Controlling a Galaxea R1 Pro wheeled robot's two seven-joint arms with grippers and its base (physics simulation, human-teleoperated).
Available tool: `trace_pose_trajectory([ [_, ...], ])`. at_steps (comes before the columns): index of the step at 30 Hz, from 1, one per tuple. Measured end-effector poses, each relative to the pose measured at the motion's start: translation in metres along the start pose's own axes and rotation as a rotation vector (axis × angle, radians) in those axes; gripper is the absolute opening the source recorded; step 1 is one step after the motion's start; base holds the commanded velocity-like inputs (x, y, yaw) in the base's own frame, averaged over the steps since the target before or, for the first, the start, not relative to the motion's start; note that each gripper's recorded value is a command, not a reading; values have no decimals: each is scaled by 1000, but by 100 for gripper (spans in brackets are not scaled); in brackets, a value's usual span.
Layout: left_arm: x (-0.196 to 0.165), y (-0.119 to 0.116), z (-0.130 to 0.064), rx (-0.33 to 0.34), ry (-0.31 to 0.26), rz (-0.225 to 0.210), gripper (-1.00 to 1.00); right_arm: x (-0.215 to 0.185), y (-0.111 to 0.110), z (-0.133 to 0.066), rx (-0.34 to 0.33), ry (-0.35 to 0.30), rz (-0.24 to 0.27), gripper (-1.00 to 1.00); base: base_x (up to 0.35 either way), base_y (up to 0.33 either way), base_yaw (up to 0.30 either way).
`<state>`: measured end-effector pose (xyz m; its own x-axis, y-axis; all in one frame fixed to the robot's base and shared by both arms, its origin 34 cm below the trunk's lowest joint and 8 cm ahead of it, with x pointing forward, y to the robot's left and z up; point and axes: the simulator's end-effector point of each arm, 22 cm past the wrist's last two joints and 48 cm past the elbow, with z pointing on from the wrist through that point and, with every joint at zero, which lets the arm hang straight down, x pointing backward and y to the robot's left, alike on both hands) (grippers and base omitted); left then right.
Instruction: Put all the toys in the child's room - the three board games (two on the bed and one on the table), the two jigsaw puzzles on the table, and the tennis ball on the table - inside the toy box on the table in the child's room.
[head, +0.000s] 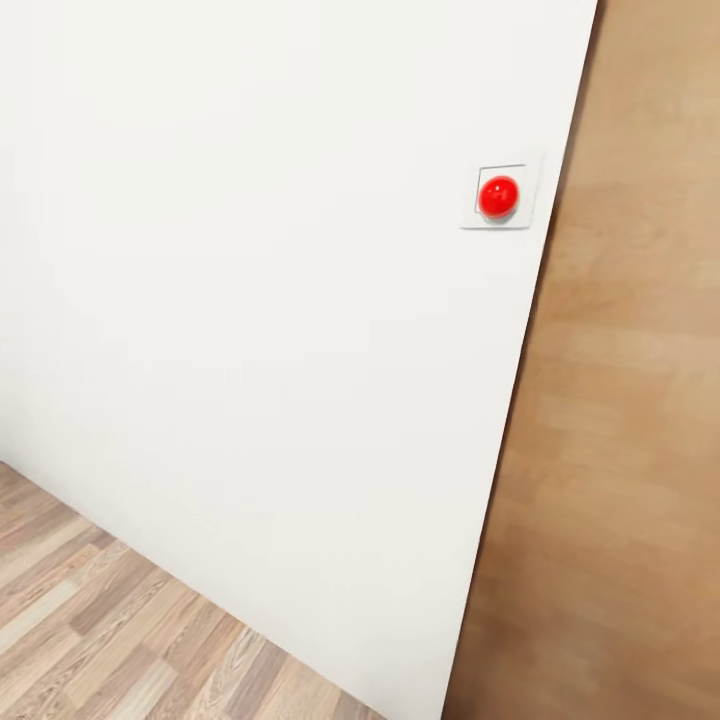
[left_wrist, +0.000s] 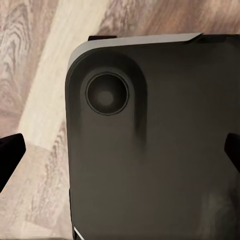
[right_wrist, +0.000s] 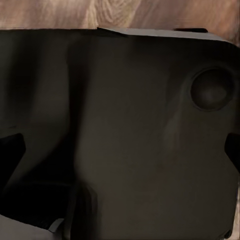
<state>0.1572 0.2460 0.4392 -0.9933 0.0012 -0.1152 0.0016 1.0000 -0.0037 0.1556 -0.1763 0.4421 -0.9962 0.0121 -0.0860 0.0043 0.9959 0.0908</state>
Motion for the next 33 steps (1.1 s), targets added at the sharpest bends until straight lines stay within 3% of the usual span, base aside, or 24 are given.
trace_pose_trajectory([
  [6, 1, 0, 0, 0, 3, 0, 100, -55, -19, 0, 89, -97, 11, 100, 0, 0, 276],
  [12, 3, -7, 0, 12, 7, -13, 100, -104, -45, -8, 215, -131, 22, 100, 0, 0, 276],
  [19, -1, -36, -1, 44, -9, -29, 100, -184, -24, -18, 217, -161, 24, 100, 0, 0, 275],
  [23, -26, -41, 0, 49, -71, -32, 100, -218, -11, -23, 203, -186, 23, 100, 0, 0, 271],
  [26, -60, -34, 0, 38, -143, -35, 100, -229, -5, -25, 196, -186, 20, 100, 0, 0, 269],
  [29, -96, -4, 0, -17, -206, -49, 100, -245, -2, -28, 192, -196, 18, 100, 0, 0, 267],
  [31, -124, 28, -1, -77, -236, -82, 100, -258, -1, -31, 191, -210, 18, 100, 0, 0, 266],
  [33, -175, 64, -5, -141, -275, -164, 100, -275, 0, -35, 189, -231, 17, 100, 0, 0, 260],
])
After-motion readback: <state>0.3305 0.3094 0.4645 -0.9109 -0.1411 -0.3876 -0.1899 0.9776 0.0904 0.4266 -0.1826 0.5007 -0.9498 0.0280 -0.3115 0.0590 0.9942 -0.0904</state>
